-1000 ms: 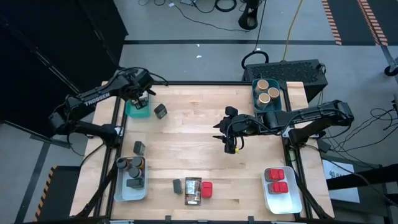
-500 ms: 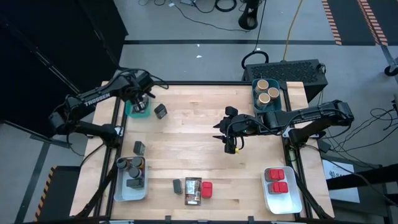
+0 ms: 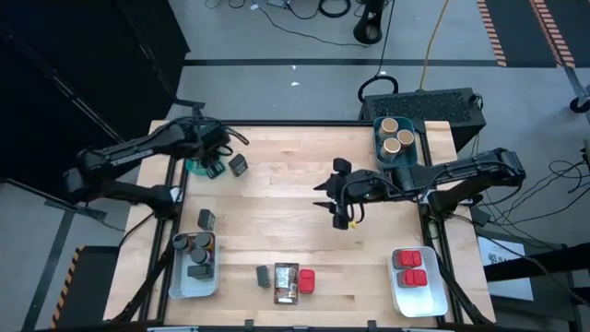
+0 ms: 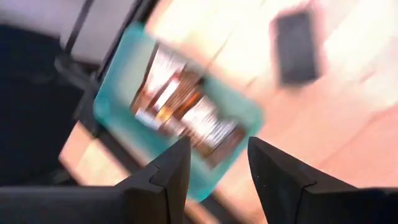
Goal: Sort spices by type
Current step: Put the top black seasoning can into the gray bin
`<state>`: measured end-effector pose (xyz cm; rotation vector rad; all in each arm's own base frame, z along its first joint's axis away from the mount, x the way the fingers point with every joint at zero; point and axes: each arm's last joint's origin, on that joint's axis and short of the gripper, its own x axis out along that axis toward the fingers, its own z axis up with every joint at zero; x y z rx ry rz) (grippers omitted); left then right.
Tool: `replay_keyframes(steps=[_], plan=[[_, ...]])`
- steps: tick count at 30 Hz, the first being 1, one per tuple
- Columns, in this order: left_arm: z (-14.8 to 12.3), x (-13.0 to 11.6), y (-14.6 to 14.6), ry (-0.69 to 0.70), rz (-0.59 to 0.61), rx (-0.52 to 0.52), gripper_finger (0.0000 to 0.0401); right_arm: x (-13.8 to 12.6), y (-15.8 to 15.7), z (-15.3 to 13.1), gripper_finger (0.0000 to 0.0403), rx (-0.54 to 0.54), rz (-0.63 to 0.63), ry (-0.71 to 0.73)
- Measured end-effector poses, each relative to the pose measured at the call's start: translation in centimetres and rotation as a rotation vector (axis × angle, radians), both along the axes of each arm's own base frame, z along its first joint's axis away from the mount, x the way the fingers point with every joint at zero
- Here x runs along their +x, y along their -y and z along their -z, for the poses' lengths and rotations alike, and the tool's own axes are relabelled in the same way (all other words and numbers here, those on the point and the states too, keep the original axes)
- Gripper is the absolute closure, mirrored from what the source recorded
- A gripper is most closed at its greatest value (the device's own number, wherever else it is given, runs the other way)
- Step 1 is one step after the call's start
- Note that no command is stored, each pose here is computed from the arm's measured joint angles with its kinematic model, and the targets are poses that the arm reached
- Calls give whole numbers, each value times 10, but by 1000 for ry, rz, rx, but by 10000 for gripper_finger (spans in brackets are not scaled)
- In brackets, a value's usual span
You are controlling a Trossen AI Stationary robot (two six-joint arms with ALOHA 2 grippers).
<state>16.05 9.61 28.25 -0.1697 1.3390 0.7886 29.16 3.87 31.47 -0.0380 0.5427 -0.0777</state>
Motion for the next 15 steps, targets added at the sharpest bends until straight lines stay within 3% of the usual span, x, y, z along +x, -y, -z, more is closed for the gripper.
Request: replay_keyframes(steps=[3, 8, 15], plan=[[-11, 4, 20, 135, 42, 42, 239, -5, -6, -2, 232, 26, 11, -2], [-24, 14, 47, 323, 157, 76, 239, -15, -13, 3, 232, 30, 145, -62], [-27, 34, 60, 414, 268, 99, 239, -24, -23, 11, 232, 68, 184, -153]])
